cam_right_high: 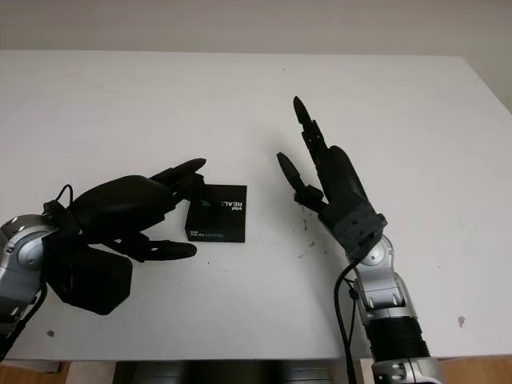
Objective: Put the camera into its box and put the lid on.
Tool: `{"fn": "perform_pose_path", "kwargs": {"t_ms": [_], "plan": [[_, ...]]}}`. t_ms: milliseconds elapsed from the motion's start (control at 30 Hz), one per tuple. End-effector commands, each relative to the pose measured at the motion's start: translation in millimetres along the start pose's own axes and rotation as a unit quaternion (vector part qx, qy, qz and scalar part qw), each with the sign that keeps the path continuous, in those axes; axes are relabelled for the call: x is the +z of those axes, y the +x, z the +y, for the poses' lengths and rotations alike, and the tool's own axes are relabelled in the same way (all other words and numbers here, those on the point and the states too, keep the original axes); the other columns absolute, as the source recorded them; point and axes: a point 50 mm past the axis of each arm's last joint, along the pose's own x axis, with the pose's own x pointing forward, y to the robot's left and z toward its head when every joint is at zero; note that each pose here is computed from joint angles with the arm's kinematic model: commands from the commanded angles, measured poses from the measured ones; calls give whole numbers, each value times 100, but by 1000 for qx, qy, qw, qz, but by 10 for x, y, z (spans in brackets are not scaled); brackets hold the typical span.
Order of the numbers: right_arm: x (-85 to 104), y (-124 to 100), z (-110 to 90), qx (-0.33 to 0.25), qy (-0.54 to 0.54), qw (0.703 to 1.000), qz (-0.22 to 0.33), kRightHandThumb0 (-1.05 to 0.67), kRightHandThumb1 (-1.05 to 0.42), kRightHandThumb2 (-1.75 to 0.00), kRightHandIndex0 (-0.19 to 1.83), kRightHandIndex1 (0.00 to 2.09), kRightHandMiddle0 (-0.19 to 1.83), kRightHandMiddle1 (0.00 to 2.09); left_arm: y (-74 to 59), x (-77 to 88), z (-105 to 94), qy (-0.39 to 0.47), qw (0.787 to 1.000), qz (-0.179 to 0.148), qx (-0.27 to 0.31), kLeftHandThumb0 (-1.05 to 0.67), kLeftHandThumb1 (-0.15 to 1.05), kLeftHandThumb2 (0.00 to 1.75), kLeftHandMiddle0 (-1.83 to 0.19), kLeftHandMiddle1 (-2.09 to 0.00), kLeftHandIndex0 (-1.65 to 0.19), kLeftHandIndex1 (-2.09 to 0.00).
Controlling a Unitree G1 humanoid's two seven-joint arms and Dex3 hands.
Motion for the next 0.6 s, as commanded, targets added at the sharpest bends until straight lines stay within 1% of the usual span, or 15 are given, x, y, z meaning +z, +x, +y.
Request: {"fn": "perform_pose_path", "kwargs": {"t_ms": [0,100,167,200,267,400,467,567], "plan": [[24,-12,-24,-6,0,1000,-7,-70,-105,-60,-3,6,-4,6,-23,-55,-6,-67,997,-16,36,-91,105,70,19,0,19,0],[46,-2,-5,-9,5,1000,-7,-70,-105,-60,-3,6,-4,6,-46,-114,38,-150,982,-45,106,-92,105,68,19,0,19,0],[59,7,8,-10,7,1000,-5,-71,-105,-60,-4,5,-4,5,-46,-148,56,-182,972,-60,140,-91,105,69,19,0,19,0],[71,18,22,-10,7,1000,-4,-70,-105,-60,-4,5,-4,5,-37,-176,72,-203,962,-69,169,-91,105,69,19,0,19,0],[89,35,42,-11,10,1000,-5,-71,-105,-61,-5,5,-5,5,-17,-212,89,-232,948,-81,204,-89,105,69,19,0,19,0],[124,93,105,-20,29,999,-5,-70,-105,-61,-8,4,-7,4,35,-280,107,-294,914,-81,266,-85,105,68,19,0,19,0],[135,111,120,-23,34,999,-2,-71,-105,-61,-9,3,-8,4,65,-296,103,-311,903,-77,288,-84,105,67,19,0,19,0],[164,132,132,-30,42,999,6,-71,-105,-62,-11,3,-10,3,108,-327,83,-347,879,-69,319,-83,105,66,19,0,19,0]]}}
